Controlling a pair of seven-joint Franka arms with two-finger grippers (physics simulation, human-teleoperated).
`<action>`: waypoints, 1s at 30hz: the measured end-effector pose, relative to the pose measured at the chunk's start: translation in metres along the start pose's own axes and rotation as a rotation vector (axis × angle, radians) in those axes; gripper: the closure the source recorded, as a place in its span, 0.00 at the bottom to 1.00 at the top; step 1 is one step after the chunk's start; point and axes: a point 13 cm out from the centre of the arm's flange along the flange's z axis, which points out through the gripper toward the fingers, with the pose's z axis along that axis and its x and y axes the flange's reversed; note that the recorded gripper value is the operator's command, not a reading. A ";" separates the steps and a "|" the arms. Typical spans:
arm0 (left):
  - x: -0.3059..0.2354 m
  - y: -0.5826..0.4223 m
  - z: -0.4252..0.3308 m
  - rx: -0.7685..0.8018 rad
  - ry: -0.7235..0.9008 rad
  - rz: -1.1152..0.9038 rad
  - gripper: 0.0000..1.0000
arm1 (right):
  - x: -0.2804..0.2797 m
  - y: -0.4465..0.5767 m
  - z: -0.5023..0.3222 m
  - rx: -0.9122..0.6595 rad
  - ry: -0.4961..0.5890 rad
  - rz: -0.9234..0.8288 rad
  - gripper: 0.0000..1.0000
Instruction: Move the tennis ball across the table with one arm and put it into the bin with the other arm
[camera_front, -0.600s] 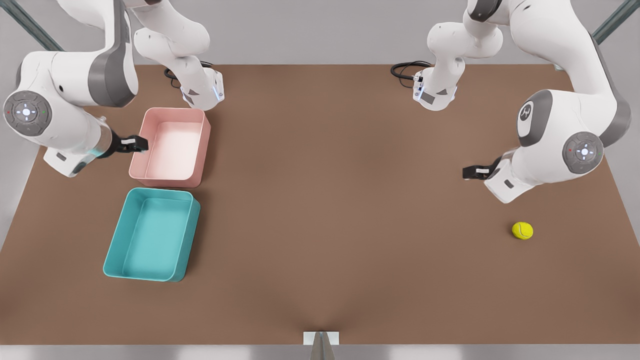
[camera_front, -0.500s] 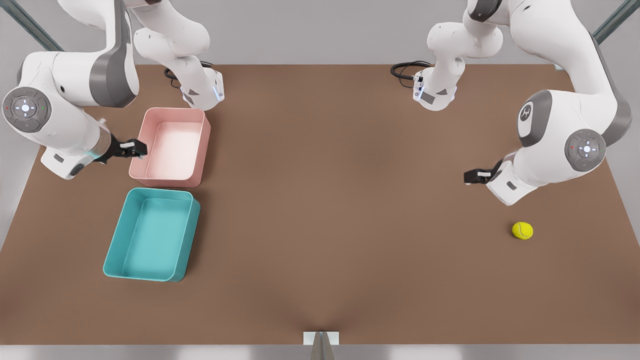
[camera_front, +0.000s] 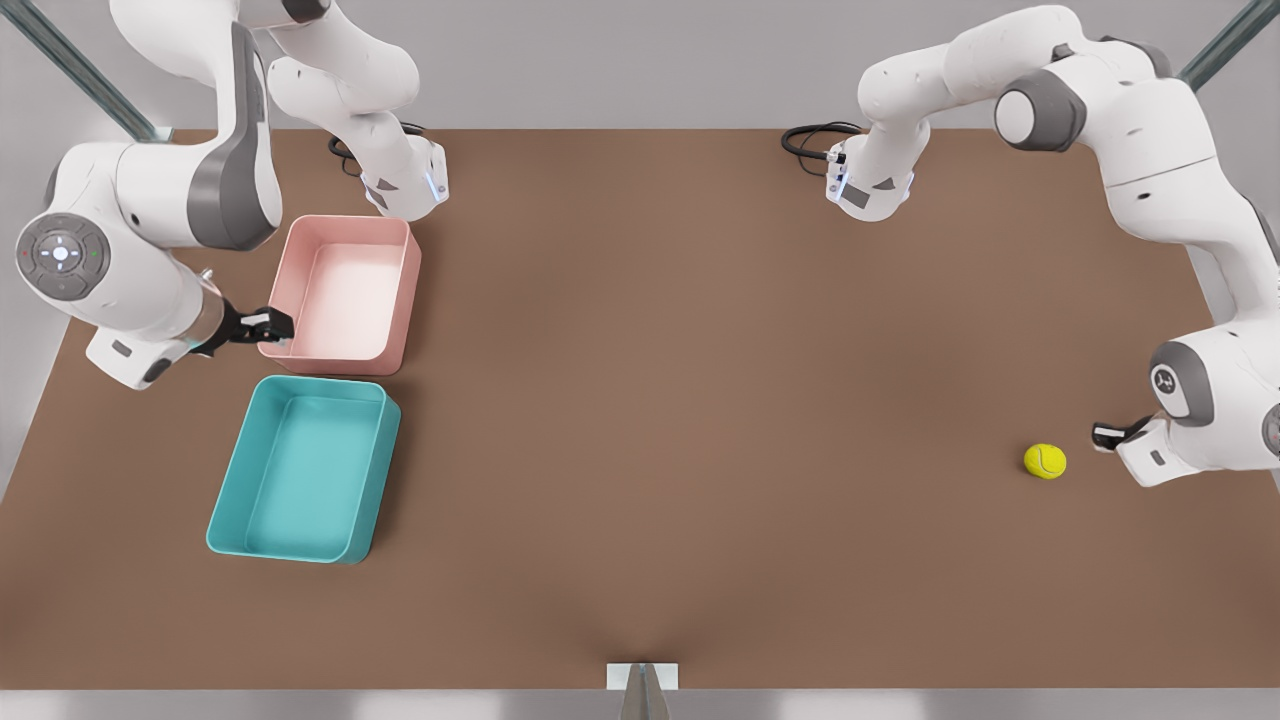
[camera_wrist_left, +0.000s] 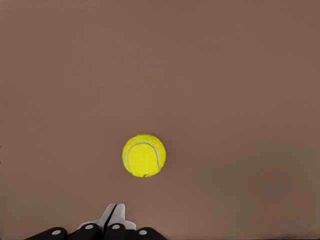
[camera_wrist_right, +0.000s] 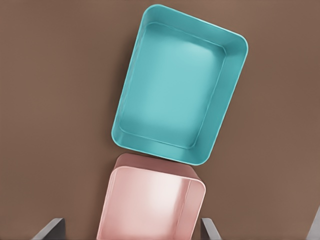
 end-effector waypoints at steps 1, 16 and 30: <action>0.005 0.004 0.018 0.004 0.007 0.056 0.79 | 0.000 -0.001 0.001 0.000 0.000 0.000 0.00; 0.019 0.036 0.126 -0.113 0.022 0.727 0.79 | -0.006 0.001 0.011 0.001 0.016 -0.015 0.00; 0.004 0.039 0.138 -0.154 0.036 1.062 0.79 | -0.007 -0.002 0.017 0.000 0.023 -0.015 0.00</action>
